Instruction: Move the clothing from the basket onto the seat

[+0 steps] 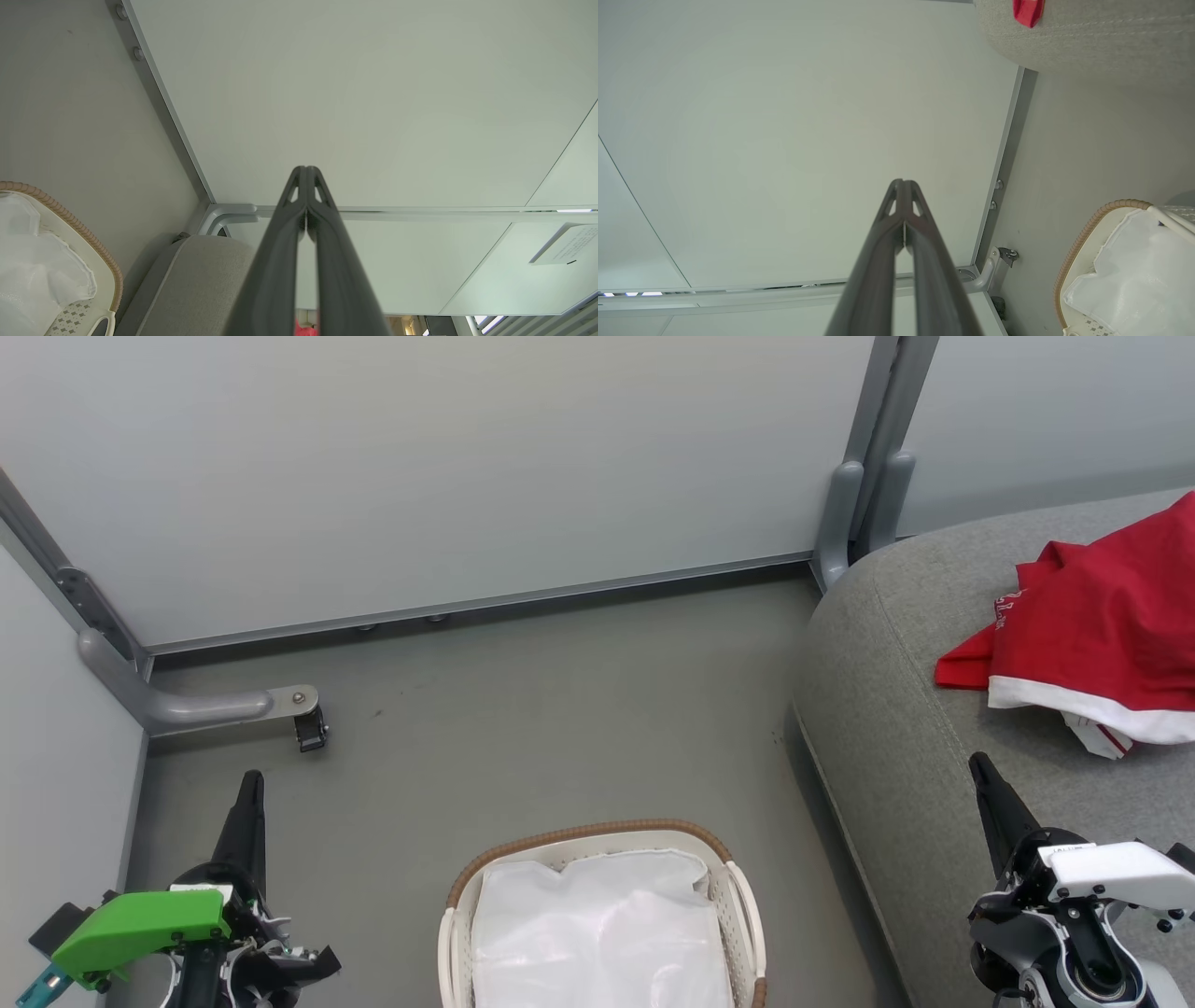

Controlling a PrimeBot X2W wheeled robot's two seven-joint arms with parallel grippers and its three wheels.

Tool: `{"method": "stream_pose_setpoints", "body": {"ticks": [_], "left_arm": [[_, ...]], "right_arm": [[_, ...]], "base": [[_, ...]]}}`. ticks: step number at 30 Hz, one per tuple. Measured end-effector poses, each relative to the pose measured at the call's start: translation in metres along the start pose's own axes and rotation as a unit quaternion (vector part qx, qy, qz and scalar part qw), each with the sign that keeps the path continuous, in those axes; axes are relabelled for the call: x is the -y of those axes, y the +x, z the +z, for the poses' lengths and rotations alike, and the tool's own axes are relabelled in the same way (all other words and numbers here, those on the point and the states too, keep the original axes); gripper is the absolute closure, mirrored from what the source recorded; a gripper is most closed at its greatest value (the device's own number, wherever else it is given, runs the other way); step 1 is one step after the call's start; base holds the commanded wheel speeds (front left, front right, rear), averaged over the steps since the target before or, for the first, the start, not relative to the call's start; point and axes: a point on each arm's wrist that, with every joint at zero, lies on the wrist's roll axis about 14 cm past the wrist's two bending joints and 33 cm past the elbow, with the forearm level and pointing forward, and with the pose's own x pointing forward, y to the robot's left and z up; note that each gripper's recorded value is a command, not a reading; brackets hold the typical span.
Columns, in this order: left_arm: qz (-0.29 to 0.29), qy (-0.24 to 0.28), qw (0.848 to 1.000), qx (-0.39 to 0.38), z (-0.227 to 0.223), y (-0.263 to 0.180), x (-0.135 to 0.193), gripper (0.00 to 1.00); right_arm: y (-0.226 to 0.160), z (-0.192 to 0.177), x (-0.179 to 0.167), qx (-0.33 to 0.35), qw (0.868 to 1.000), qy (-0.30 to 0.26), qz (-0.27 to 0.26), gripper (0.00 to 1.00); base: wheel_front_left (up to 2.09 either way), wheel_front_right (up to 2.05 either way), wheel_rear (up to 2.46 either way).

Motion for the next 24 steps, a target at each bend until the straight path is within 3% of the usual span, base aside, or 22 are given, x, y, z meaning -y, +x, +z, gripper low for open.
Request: {"method": "stream_pose_setpoints", "body": {"ticks": [24], "left_arm": [[0.000,0.000,1.000,0.000,0.0000,0.0000,0.0001,1.00]], "right_arm": [[0.0000,0.0001,0.0000,0.000,1.000,0.000,0.000,1.00]], "base": [[0.00,0.00,0.00]]}}
